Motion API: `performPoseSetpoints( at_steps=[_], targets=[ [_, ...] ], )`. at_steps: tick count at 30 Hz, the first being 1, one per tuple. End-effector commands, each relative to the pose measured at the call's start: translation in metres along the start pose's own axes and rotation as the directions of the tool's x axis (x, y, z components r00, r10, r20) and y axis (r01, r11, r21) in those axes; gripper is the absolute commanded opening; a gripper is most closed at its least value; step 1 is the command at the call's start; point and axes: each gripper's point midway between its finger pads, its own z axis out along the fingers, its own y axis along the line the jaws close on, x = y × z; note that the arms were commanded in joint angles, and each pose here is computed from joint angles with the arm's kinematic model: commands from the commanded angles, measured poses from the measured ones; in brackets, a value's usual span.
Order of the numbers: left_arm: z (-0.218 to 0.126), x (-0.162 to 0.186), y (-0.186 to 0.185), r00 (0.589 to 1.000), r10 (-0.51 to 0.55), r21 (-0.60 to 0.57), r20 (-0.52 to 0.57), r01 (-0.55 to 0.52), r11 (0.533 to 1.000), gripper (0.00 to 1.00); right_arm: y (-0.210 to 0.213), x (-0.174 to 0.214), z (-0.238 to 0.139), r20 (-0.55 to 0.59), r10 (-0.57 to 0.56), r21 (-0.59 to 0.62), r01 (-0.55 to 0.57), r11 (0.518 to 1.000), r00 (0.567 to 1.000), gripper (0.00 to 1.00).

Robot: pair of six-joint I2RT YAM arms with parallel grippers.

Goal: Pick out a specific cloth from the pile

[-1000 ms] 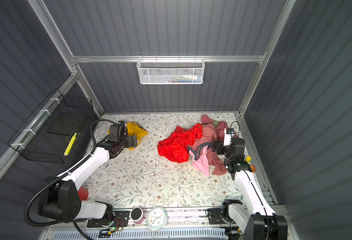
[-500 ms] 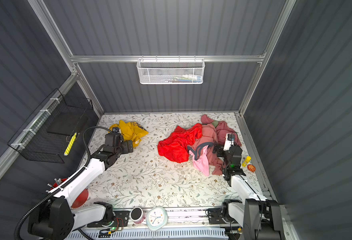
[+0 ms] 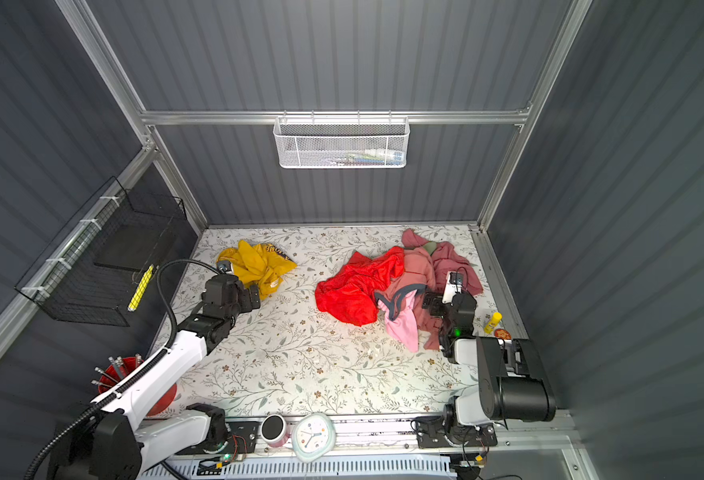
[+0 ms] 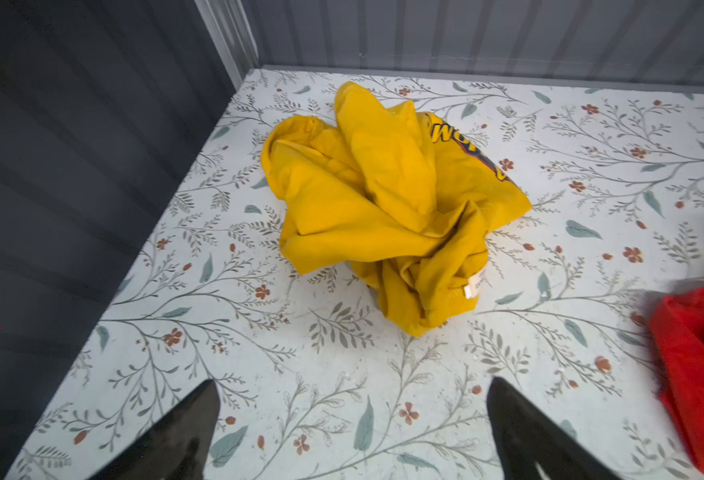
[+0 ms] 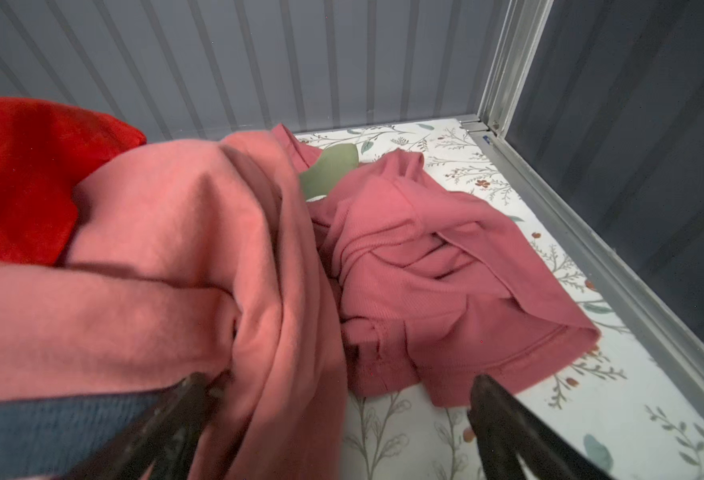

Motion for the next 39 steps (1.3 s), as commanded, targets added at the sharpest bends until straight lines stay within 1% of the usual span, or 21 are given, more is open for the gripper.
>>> performPoseSetpoints(
  at_steps=[1, 2, 3, 5, 8, 10, 12, 13, 17, 19, 24, 26, 27, 28, 30, 31, 33, 34, 36, 39],
  targets=[
    [0.006, 0.002, 0.025, 0.996, 0.069, -0.161, 0.064, -0.058, 0.985, 1.0, 0.002, -0.014, 0.003, 0.038, -0.002, -0.016, 0.003, 1.0, 0.999, 0.99],
    [0.01, 0.003, 0.026, 0.992, 0.095, -0.175, 0.078, -0.08, 0.981, 1.0, 0.002, -0.015, 0.003, 0.054, -0.002, -0.017, 0.003, 1.0, 0.999, 0.99],
    [0.015, 0.006, 0.021, 0.987, 0.128, -0.161, 0.097, -0.111, 0.981, 1.0, 0.002, -0.014, 0.003, 0.045, -0.003, -0.017, 0.003, 1.0, 0.999, 0.99],
    [0.024, 0.008, 0.017, 0.983, 0.132, -0.152, 0.131, -0.111, 0.982, 1.0, 0.002, -0.014, 0.003, 0.039, -0.002, -0.016, 0.003, 1.0, 0.999, 0.99],
    [0.036, 0.011, 0.011, 0.978, 0.085, -0.129, 0.193, -0.06, 0.99, 1.0, 0.002, -0.014, 0.003, 0.043, -0.003, -0.016, 0.003, 1.0, 0.999, 0.99],
    [0.041, 0.009, 0.008, 0.963, 0.042, -0.073, 0.266, -0.024, 0.997, 1.0, 0.002, -0.015, 0.003, 0.048, -0.003, -0.017, 0.004, 1.0, 0.999, 0.99],
    [0.044, 0.013, 0.013, 0.951, -0.02, -0.026, 0.308, 0.029, 0.999, 1.0, 0.002, -0.014, 0.002, 0.045, -0.003, -0.016, 0.003, 1.0, 0.999, 0.99],
    [0.047, 0.017, 0.017, 0.95, -0.046, -0.013, 0.31, 0.053, 0.999, 1.0, 0.001, -0.014, 0.003, 0.044, -0.003, -0.016, 0.003, 1.0, 0.999, 0.99],
    [0.061, 0.029, 0.019, 0.948, -0.087, 0.075, 0.306, 0.067, 0.995, 1.0, 0.001, -0.014, 0.003, 0.044, -0.002, -0.016, 0.003, 1.0, 0.999, 0.99],
    [0.065, 0.03, 0.019, 0.944, -0.094, 0.106, 0.316, 0.063, 0.992, 1.0, 0.001, -0.014, 0.003, 0.045, -0.001, -0.016, 0.002, 1.0, 0.999, 0.99],
    [0.081, 0.04, 0.007, 0.953, -0.091, 0.2, 0.289, 0.033, 0.979, 1.0, 0.001, -0.015, 0.003, 0.045, -0.002, -0.016, 0.003, 1.0, 0.999, 0.99],
    [0.086, 0.045, 0.004, 0.953, -0.091, 0.211, 0.29, 0.029, 0.977, 1.0, 0.001, -0.014, 0.003, 0.045, -0.002, -0.016, 0.003, 1.0, 0.999, 0.99],
    [0.087, 0.043, 0.004, 0.947, -0.098, 0.214, 0.306, 0.031, 0.976, 1.0, 0.001, -0.014, 0.003, 0.045, -0.001, -0.016, 0.002, 1.0, 0.999, 0.99],
    [0.09, 0.042, 0.003, 0.953, -0.099, 0.228, 0.288, 0.033, 0.973, 1.0, 0.001, -0.014, 0.003, 0.045, -0.002, -0.016, 0.003, 1.0, 0.999, 0.99],
    [0.104, 0.044, 0.0, 0.975, -0.082, 0.241, 0.204, 0.031, 0.97, 1.0, 0.001, -0.014, 0.003, 0.045, -0.001, -0.017, 0.002, 1.0, 0.999, 0.99],
    [0.111, 0.043, -0.007, 0.982, -0.055, 0.269, 0.182, 0.004, 0.963, 1.0, 0.001, -0.015, 0.003, 0.046, -0.001, -0.016, 0.002, 1.0, 0.999, 0.99],
    [0.114, 0.044, -0.016, 0.988, -0.008, 0.267, 0.157, -0.035, 0.963, 1.0, 0.001, -0.015, 0.003, 0.046, -0.001, -0.016, 0.002, 1.0, 0.999, 0.99],
    [0.114, 0.046, -0.016, 0.988, -0.008, 0.269, 0.151, -0.034, 0.963, 1.0, 0.002, -0.014, 0.003, 0.045, -0.001, -0.017, 0.002, 1.0, 0.999, 0.99],
    [0.114, 0.043, -0.016, 0.985, -0.012, 0.264, 0.173, -0.034, 0.964, 1.0, 0.001, -0.014, 0.003, 0.045, -0.001, -0.016, 0.002, 1.0, 0.999, 0.99],
    [0.114, 0.044, -0.016, 0.987, -0.008, 0.261, 0.163, -0.036, 0.965, 1.0, 0.001, -0.014, 0.003, 0.043, -0.001, -0.016, 0.001, 1.0, 0.999, 0.99]
  ],
)
